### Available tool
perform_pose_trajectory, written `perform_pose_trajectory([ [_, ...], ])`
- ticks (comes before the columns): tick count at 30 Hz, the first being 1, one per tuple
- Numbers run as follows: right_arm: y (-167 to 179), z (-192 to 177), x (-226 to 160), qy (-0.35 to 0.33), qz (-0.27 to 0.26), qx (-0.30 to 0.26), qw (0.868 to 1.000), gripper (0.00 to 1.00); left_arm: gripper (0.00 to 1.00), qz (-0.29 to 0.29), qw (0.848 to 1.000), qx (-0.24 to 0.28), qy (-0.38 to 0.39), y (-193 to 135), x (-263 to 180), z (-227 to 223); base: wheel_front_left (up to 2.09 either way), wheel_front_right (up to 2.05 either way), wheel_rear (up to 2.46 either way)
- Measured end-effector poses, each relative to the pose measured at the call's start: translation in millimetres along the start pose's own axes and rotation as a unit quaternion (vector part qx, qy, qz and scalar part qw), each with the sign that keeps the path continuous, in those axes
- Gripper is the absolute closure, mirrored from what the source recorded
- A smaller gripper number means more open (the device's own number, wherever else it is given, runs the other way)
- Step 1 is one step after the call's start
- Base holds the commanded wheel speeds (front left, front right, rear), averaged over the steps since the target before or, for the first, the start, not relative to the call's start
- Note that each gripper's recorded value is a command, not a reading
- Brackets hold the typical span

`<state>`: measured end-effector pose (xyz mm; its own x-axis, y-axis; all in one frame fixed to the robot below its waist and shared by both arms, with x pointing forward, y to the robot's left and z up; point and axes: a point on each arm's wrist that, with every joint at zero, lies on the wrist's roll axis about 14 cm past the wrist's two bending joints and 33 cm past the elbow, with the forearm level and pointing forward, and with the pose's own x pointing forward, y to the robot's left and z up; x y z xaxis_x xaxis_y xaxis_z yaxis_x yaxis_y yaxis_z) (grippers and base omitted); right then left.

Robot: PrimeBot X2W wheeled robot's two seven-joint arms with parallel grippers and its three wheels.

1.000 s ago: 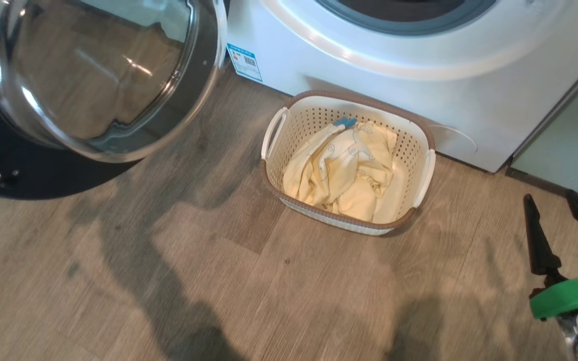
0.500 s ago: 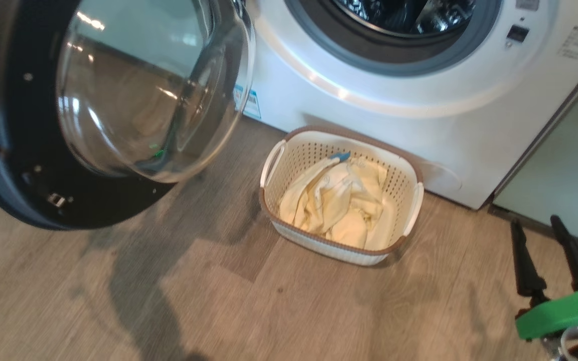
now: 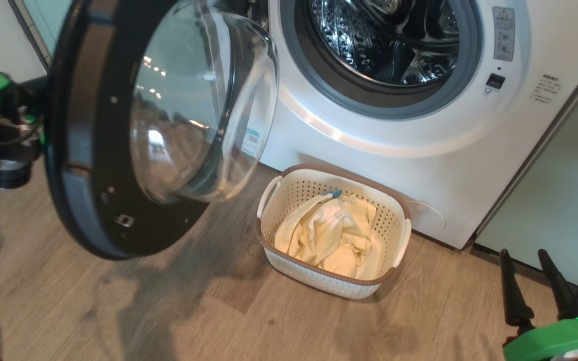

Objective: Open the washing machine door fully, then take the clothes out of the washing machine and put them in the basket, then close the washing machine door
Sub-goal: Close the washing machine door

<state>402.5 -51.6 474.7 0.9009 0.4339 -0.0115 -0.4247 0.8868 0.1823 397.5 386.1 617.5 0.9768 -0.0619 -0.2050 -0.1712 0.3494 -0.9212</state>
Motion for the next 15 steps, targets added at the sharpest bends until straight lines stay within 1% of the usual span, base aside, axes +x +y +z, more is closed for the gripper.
perform_pose_trajectory([
  [6,2,5,-3,-0.008,-0.004,0.004,1.0,0.0,1.0,-0.019,0.998,0.013,0.053,-12,15,-37,0.0,0.0,0.0],
  [11,-6,8,-8,-0.013,-0.018,0.004,1.0,0.0,1.0,-0.023,0.995,0.019,0.095,-9,24,-68,0.0,0.0,0.0],
  [15,-16,5,-19,-0.009,-0.036,0.005,0.999,0.0,1.0,-0.037,0.992,0.026,0.12,-16,34,-90,0.0,0.0,0.0],
])
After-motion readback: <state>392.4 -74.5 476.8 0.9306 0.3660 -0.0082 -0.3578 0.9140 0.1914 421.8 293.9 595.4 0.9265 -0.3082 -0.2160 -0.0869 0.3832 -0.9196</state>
